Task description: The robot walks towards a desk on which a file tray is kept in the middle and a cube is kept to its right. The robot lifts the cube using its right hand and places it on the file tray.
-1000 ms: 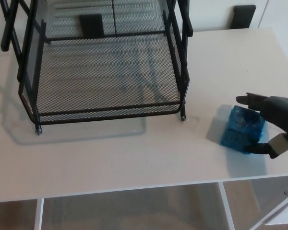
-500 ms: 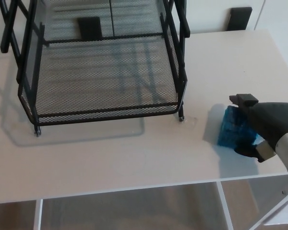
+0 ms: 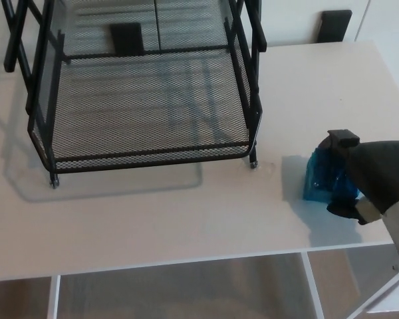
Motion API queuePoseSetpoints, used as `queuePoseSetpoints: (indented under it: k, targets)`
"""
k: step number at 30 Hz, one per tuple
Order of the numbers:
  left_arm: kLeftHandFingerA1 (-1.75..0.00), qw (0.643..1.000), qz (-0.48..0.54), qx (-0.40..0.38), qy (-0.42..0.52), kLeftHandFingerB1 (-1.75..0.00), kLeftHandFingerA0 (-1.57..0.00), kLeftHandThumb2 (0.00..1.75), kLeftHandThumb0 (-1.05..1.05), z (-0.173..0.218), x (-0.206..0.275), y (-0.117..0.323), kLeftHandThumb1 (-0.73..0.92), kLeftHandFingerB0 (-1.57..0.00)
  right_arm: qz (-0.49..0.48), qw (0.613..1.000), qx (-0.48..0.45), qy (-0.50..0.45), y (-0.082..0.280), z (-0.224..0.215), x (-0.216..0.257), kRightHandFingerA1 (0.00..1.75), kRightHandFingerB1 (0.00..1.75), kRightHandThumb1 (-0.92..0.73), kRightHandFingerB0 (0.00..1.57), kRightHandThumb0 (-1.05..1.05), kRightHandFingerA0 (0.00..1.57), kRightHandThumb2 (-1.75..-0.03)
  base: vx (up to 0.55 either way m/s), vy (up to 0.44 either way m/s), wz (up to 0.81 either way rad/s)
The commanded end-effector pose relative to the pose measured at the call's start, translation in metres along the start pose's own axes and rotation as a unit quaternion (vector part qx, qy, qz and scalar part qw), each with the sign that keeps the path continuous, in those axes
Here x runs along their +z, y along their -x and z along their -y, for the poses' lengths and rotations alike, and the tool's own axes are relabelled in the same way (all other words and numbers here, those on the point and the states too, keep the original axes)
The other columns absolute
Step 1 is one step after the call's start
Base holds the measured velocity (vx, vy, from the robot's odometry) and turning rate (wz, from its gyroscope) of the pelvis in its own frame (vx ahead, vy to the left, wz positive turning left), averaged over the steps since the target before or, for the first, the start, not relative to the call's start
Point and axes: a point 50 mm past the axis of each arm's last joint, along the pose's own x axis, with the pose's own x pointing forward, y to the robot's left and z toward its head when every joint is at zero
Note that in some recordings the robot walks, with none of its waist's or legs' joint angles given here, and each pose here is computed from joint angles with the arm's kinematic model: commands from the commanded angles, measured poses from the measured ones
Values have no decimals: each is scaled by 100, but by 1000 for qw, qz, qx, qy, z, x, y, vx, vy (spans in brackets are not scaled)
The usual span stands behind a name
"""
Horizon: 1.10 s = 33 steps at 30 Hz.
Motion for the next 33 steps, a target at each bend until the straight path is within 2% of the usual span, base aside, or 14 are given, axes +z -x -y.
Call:
queuePoseSetpoints:
  k: [1, 2, 6, 8, 9, 10, 11, 13, 15, 16, 18, 19, 21, 33]
  targets:
    - [-110, 1000, 7, 16, -21, -82, -90, 144, -88, -11, 3, 2, 50, -35, 21, 999, -29, -7, 14, -4, -13, 169, 108, -67, 81, -17, 92, -69, 0, 0, 0]
    - [-108, 999, 7, 16, -27, -81, -84, 146, -86, -12, 3, 2, 52, -31, 24, 999, -42, -13, 12, 3, -15, 170, 91, -64, 84, -22, 91, -63, 0, 0, 0]
    - [-103, 1000, 3, 14, -21, -94, -67, 140, -105, -13, 3, 2, 46, -50, 24, 997, -80, -5, 2, 39, -21, 169, 129, -63, 77, -19, 88, -71, 0, 0, 0]
    - [-104, 1000, 8, 9, -17, -96, -69, 138, -105, -12, 2, 2, 47, -52, 27, 993, -110, -22, -5, 62, -23, 163, 92, -65, 83, -22, 89, -66, 0, 0, 0]
    - [-103, 1000, 8, 9, -16, -76, -65, 149, -105, -12, 2, 2, 46, -10, 31, 991, -124, -26, -9, 71, -23, 164, 89, -66, 84, -22, 86, -63, 0, 0, 0]
    - [-103, 1000, 8, 9, -15, -76, -65, 149, -105, -11, 2, 2, 46, -10, 33, 991, -129, -28, -11, 75, -22, 164, 89, -66, 84, -22, 86, -63, 0, 0, 0]
    - [-107, 1000, 11, 11, -8, -100, -70, 140, -105, -11, 3, 2, 46, -56, 39, 986, -159, -27, -20, 98, -18, 162, 78, -66, 86, -26, 87, -65, 0, 0, 0]
    - [-105, 1000, 11, 11, -12, -97, -70, 142, -104, -10, 4, 2, 47, -52, 64, 978, -194, -38, -35, 133, -10, 163, 112, -72, 79, -25, 88, -70, 0, 0, 0]
    - [-105, 1000, 12, 10, -9, -97, -70, 142, -104, -10, 6, 1, 47, -52, 69, 976, -203, -40, -38, 142, -9, 163, 112, -72, 79, -25, 88, -70, 0, 0, 0]
    - [-105, 1000, 14, 12, -20, -98, -71, 142, -105, -9, 6, 1, 48, -54, 78, 967, -237, -49, -45, 167, 2, 157, 79, -69, 84, -32, 92, -65, 0, 0, 0]
    - [-105, 1000, 13, 11, -17, -98, -70, 141, -105, -9, 7, 1, 48, -55, 79, 963, -251, -50, -48, 179, 9, 153, 93, -70, 83, -30, 90, -74, 0, 0, 0]
    - [-110, 1000, 15, 10, -12, -84, -72, 154, -104, -9, 7, 1, 53, -23, 94, 956, -270, -70, -55, 205, 28, 160, 77, -70, 84, -34, 88, -68, 0, 0, 0]
    - [-110, 1000, 15, 10, -12, -84, -72, 154, -104, -9, 8, 1, 53, -23, 95, 955, -271, -73, -56, 208, 29, 160, 77, -70, 84, -34, 88, -68, 0, 0, 0]
    - [-106, 1000, 20, -1, -11, -82, -63, 152, -105, -2, 11, -1, 48, -17, 223, 927, -273, -129, -74, 265, 146, 153, 111, -52, 90, -31, 111, -101, 0, 0, 0]
